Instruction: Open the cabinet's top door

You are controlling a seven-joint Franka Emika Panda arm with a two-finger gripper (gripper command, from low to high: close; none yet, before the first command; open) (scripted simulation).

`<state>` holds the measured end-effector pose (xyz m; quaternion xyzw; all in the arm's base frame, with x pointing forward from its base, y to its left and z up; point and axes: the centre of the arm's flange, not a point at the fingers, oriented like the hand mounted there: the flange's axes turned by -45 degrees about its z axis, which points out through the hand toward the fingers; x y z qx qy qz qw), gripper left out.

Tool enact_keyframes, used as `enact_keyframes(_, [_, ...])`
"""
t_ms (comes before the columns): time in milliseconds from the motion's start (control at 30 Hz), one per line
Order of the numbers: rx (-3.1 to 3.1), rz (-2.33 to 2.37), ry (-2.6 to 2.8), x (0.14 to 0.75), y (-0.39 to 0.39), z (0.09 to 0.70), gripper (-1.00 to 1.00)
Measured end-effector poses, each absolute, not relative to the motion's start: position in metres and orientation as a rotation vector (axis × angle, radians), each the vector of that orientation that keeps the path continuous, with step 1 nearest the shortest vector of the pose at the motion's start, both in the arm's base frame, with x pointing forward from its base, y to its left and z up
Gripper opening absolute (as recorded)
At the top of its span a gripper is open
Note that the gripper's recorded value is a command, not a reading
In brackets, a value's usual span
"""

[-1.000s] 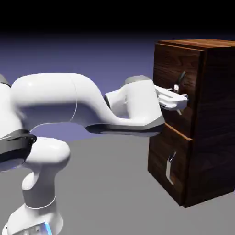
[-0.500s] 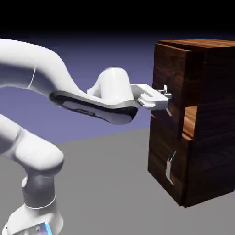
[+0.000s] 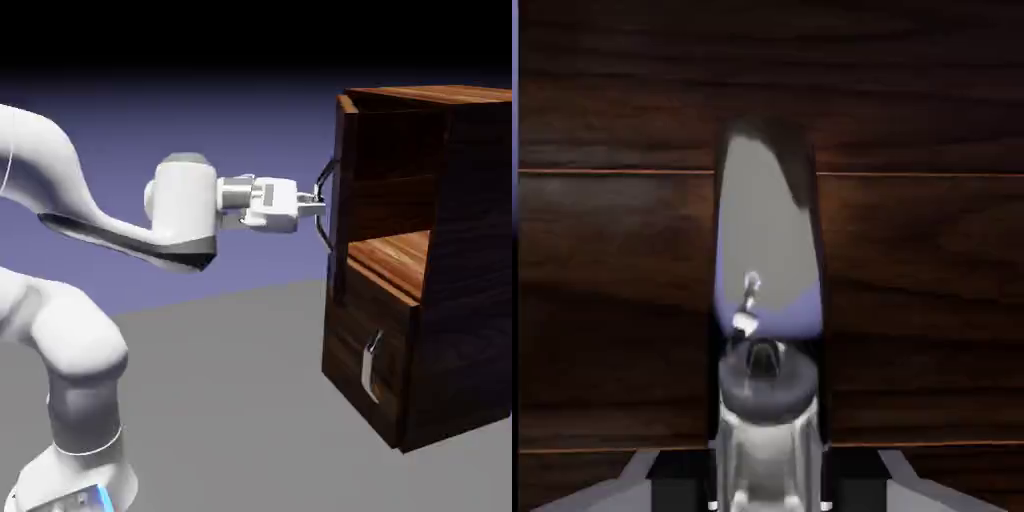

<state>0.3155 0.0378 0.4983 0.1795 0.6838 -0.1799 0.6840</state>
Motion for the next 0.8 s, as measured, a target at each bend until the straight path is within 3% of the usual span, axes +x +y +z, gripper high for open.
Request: enact_keyframes(800, [0.900,-0.899,1.377,0.290,0.202,0.498,-1.00])
